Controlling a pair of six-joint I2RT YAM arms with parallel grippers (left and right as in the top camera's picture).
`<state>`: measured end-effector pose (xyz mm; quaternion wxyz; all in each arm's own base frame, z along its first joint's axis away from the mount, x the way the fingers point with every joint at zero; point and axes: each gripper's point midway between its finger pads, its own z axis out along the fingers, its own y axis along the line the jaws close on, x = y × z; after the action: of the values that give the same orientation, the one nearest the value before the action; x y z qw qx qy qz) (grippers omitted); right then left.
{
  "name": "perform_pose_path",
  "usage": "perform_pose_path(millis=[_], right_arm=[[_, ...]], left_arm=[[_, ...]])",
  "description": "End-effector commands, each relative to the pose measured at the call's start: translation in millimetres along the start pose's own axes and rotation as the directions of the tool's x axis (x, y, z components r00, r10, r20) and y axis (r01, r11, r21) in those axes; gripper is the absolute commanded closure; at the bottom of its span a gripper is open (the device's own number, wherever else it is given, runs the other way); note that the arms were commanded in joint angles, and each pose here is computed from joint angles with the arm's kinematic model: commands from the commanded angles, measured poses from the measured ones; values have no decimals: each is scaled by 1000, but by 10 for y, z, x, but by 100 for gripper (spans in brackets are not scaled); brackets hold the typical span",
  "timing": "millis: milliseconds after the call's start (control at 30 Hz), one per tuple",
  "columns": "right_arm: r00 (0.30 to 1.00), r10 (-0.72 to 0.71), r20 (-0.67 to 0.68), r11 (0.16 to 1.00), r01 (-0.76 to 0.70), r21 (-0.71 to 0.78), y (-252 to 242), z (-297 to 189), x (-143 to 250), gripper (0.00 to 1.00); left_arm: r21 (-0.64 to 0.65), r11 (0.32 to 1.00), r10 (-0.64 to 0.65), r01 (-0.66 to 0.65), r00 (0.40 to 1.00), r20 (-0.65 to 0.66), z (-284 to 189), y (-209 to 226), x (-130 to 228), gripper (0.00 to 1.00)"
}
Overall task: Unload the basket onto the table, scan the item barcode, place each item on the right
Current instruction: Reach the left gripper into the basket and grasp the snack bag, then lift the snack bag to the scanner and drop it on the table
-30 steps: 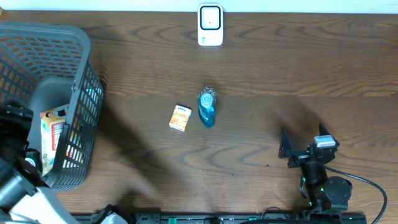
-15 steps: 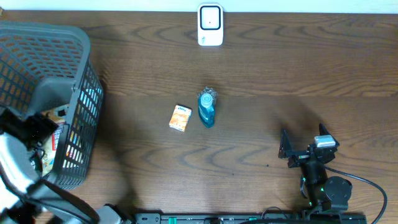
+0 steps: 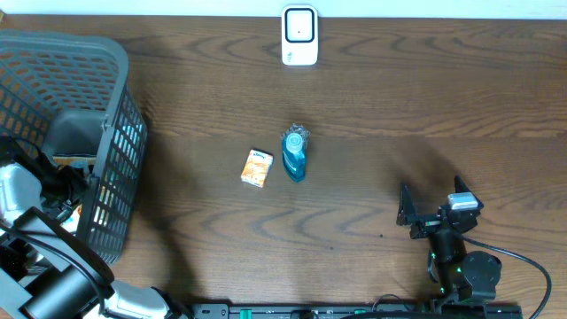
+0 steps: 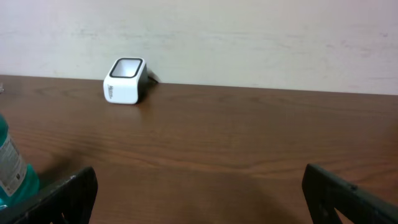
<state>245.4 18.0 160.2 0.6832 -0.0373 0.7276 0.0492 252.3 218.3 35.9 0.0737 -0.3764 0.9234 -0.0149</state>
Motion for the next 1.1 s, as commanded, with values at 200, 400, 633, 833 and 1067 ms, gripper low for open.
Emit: perform_pose_path(millis=[200,400,633,833,1067], right_arm=[[1000,0,0,1000,0,-7,17,-2,3,1],[1000,0,0,1000,0,-7,17,-2,3,1],[1000,0,0,1000,0,-7,17,-2,3,1],[1000,0,0,1000,0,-7,17,-2,3,1],[1000,0,0,1000,0,-7,17,-2,3,1]], left_arm=[[-46,999,0,1,1000,16,-219,33,-2,93],[6,993,-116,120,944,310,-1021,-44,-356,93],[158,964,-265,213,771,579,-1968,-136,-452,93],[411,911,-345,27,597,725,-2937,-555,-326,93],[543,602,-274,-586,487,829,-4139,-1605,310,93]])
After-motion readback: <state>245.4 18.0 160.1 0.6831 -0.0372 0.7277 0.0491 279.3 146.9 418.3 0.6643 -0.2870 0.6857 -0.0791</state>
